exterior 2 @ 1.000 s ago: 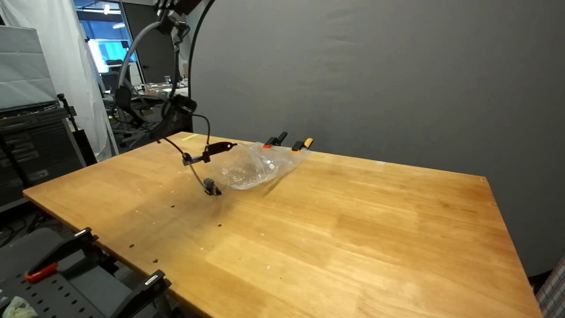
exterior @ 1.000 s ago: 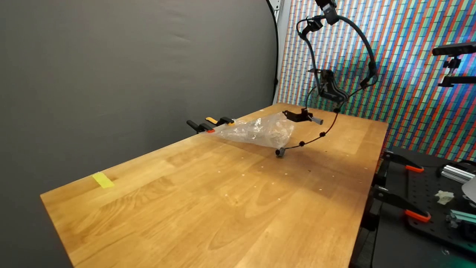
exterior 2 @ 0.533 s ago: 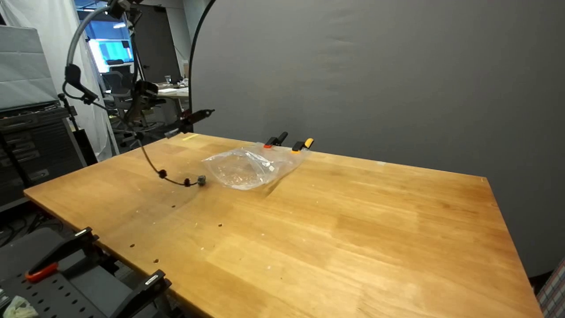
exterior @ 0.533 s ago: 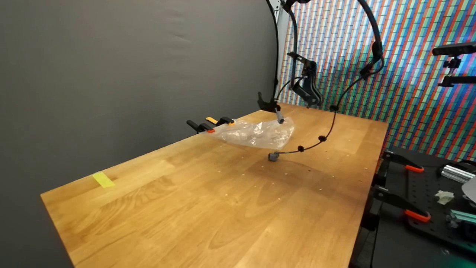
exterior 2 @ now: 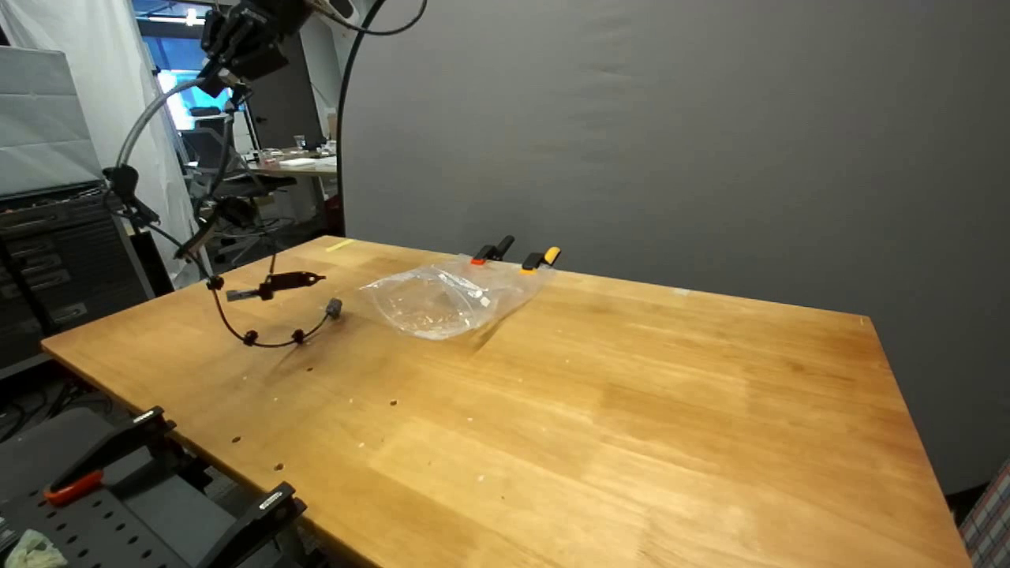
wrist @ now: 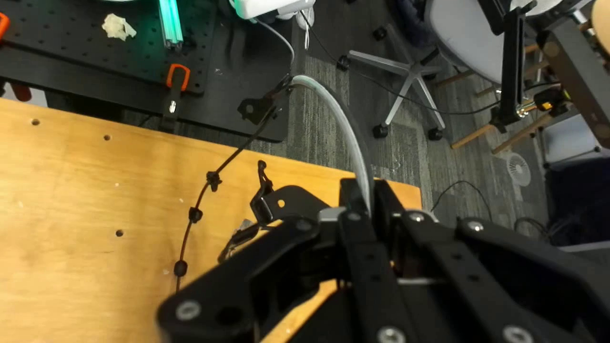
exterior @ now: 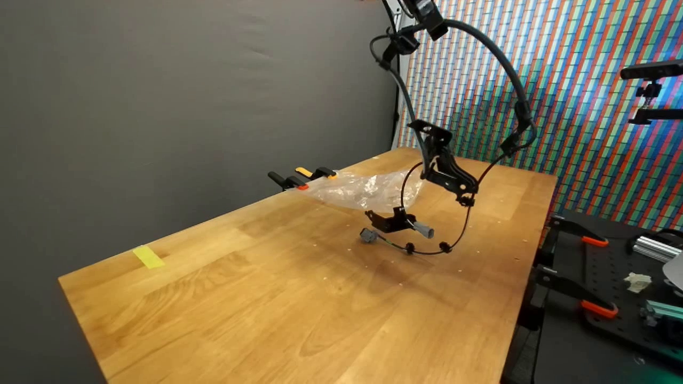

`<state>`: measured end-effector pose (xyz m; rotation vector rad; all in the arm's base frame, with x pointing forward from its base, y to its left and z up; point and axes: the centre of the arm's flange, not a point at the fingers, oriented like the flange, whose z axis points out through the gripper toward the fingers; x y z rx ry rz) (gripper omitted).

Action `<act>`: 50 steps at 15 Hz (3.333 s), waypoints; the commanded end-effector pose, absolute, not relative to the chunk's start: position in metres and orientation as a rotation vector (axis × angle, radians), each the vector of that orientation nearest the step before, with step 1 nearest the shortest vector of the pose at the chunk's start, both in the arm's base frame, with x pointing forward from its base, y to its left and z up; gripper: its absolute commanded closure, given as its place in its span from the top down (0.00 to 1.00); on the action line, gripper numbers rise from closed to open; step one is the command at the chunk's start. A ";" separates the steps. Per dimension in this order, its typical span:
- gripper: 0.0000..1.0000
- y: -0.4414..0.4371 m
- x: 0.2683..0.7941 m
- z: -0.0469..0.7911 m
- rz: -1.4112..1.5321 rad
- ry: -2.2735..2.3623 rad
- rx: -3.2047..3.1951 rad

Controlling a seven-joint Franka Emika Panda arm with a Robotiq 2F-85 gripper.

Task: Remove the cable from the clear plastic

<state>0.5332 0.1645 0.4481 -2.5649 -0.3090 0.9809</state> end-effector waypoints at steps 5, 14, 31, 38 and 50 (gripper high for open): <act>0.11 0.023 0.563 0.383 0.874 -0.149 -2.409; 0.11 -0.107 0.548 0.310 0.795 0.064 -2.368; 0.51 -0.190 0.501 0.239 0.672 0.395 -2.764; 1.00 -0.231 0.501 0.283 0.314 0.681 -2.874; 1.00 -0.174 0.531 0.411 0.031 0.801 -3.122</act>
